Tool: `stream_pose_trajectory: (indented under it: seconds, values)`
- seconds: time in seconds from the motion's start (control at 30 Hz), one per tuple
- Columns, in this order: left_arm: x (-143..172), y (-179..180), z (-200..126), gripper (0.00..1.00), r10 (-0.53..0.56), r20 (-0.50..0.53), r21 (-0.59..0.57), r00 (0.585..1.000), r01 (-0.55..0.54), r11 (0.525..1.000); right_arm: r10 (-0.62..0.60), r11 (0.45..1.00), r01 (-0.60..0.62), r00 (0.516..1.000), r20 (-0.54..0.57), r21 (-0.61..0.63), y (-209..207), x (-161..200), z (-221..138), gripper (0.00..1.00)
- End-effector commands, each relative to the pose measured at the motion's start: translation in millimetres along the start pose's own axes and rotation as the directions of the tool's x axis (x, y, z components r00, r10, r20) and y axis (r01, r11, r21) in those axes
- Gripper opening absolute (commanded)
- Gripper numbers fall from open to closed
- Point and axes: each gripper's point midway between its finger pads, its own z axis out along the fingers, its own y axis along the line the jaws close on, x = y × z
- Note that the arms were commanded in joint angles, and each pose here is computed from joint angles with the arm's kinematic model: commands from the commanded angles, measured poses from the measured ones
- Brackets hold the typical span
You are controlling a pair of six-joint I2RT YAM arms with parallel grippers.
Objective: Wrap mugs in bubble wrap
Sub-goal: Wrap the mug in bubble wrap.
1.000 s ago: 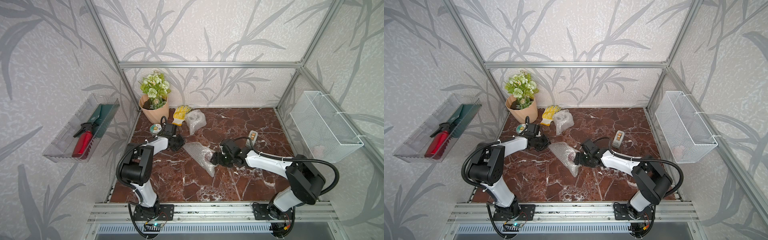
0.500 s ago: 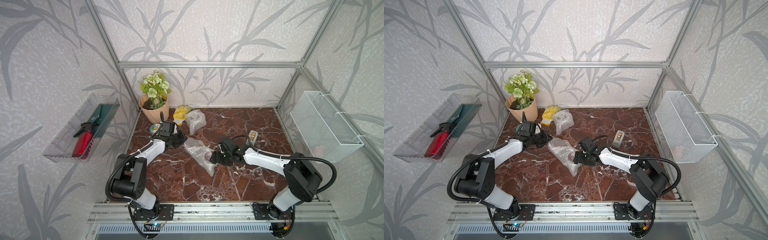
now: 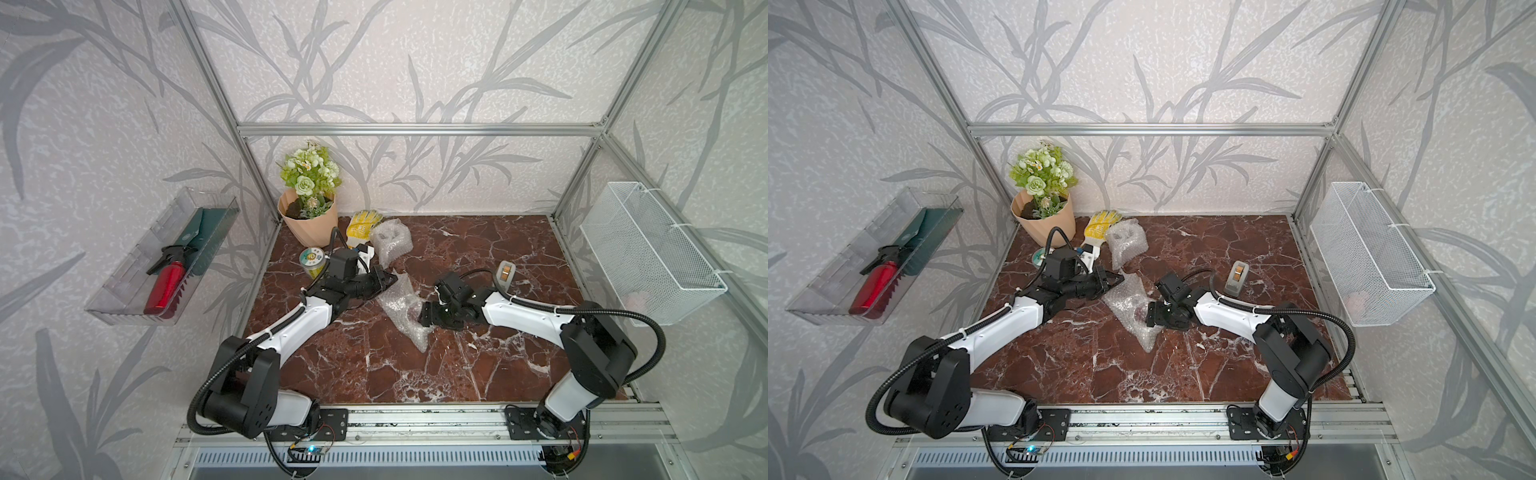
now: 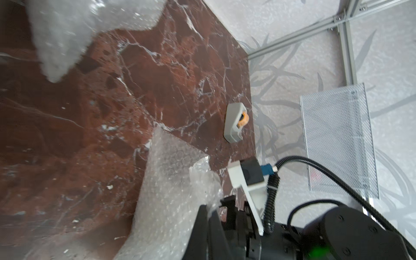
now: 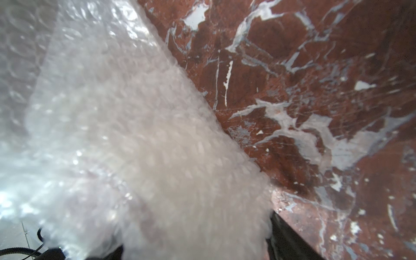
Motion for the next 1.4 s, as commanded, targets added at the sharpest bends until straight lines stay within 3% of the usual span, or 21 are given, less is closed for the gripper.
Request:
stream_pose_trajectory:
  seconds: [0.0, 0.33, 0.57, 0.9, 1.17, 1.37]
  values:
    - [16, -24, -1, 0.0, 0.034, -0.027, 0.071, 0.999, -0.032, 0.997, 0.0, 0.998, 0.003, 0.999, -0.046, 0.066, -13, 10, 6, 0.81]
    - [85, -30, 24, 0.0, 0.043, -0.131, 0.082, 0.99, -0.033, 0.996, 0.011, 0.999, -0.008, 0.999, -0.047, 0.049, -9, 8, 9, 0.81]
    - [122, -7, 47, 0.0, 0.013, -0.177, 0.036, 0.984, -0.007, 0.999, 0.011, 0.999, -0.009, 0.999, -0.045, 0.051, -10, 8, 9, 0.81]
    - [147, 43, 71, 0.0, -0.042, -0.212, -0.078, 0.976, 0.026, 0.997, -0.014, 1.0, 0.014, 1.0, -0.024, -0.016, 3, 4, 3, 0.81]
    - [155, 61, 69, 0.0, -0.028, -0.242, -0.148, 0.97, -0.008, 0.989, -0.053, 0.997, 0.06, 0.991, 0.124, -0.053, 16, -16, -43, 0.81]
    - [157, 65, 69, 0.0, -0.011, -0.267, -0.174, 0.964, -0.037, 0.984, -0.006, 0.999, 0.018, 0.959, 0.282, -0.042, 6, -37, -77, 0.81]
